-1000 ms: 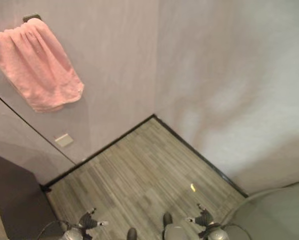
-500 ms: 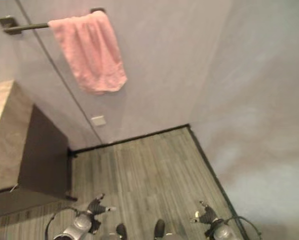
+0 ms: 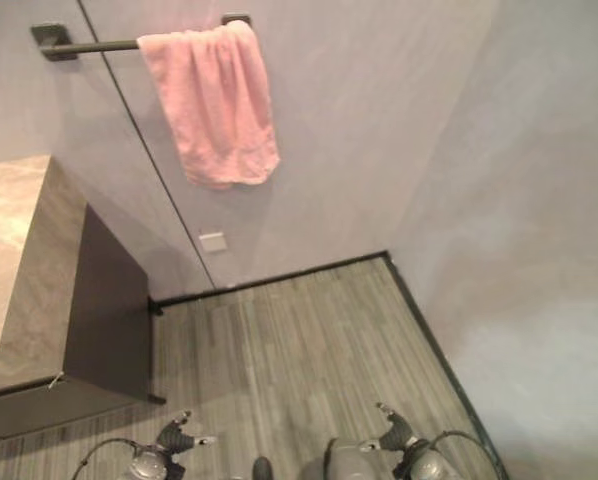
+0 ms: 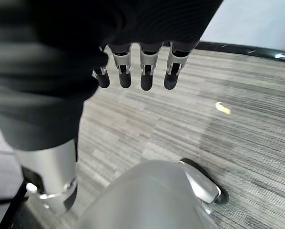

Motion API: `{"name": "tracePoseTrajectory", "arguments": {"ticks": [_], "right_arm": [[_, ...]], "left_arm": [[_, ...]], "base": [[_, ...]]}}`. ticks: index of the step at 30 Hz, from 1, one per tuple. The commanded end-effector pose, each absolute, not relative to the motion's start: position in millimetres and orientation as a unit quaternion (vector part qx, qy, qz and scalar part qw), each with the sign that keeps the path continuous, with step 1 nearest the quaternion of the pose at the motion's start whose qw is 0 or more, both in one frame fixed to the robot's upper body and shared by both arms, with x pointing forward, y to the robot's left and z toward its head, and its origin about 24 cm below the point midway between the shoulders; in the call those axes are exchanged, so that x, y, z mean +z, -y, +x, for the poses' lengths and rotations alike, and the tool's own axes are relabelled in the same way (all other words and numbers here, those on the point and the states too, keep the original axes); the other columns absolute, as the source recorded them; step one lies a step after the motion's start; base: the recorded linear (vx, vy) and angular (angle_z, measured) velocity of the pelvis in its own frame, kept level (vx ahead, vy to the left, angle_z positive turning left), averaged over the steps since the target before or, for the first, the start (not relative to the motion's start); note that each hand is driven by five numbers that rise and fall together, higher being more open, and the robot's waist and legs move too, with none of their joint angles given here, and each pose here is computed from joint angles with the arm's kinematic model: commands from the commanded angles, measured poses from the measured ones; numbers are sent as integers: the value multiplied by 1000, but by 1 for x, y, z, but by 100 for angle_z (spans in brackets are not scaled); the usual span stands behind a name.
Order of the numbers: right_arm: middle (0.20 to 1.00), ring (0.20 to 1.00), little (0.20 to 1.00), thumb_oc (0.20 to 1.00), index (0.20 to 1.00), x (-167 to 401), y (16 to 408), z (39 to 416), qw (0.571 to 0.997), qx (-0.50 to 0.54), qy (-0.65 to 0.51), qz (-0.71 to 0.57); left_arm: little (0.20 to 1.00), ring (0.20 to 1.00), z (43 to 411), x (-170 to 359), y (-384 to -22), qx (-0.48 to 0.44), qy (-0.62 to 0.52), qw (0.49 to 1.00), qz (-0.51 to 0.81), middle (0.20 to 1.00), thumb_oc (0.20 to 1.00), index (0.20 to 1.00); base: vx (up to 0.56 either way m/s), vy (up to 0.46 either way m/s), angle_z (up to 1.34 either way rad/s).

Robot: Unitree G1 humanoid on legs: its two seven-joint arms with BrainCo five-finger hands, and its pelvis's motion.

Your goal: Put brush and paste in cup on sink, flatten towel.

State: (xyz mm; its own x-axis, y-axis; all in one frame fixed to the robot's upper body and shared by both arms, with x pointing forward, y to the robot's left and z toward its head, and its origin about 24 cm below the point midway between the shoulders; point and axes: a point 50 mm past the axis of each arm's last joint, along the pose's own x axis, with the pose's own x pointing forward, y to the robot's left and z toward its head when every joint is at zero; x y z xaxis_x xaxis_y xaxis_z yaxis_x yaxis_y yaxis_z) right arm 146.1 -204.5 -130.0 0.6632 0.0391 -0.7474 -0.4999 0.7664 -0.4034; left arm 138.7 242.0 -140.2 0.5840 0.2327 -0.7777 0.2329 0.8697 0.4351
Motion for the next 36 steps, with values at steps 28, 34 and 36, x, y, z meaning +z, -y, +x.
{"name": "tracePoseTrajectory", "arguments": {"ticks": [28, 34, 36], "right_arm": [[1000, 1000, 1000, 1000, 1000, -146, 256, 113, 846, -14, -514, -139], [1000, 1000, 1000, 1000, 1000, -146, 255, 114, 845, -6, -514, -146], [1000, 1000, 1000, 1000, 1000, -146, 252, 117, 847, 1, -511, -145]], "left_arm": [[1000, 1000, 125, -151, -230, 13, -508, 850, 142, 1000, 1000, 1000], [1000, 1000, 118, -153, -231, 14, -516, 845, 143, 1000, 1000, 1000], [1000, 1000, 118, -153, -231, 14, -513, 846, 144, 1000, 1000, 1000]], "base": [[44, -60, 16], [54, 93, -8], [65, 223, -14]]}}
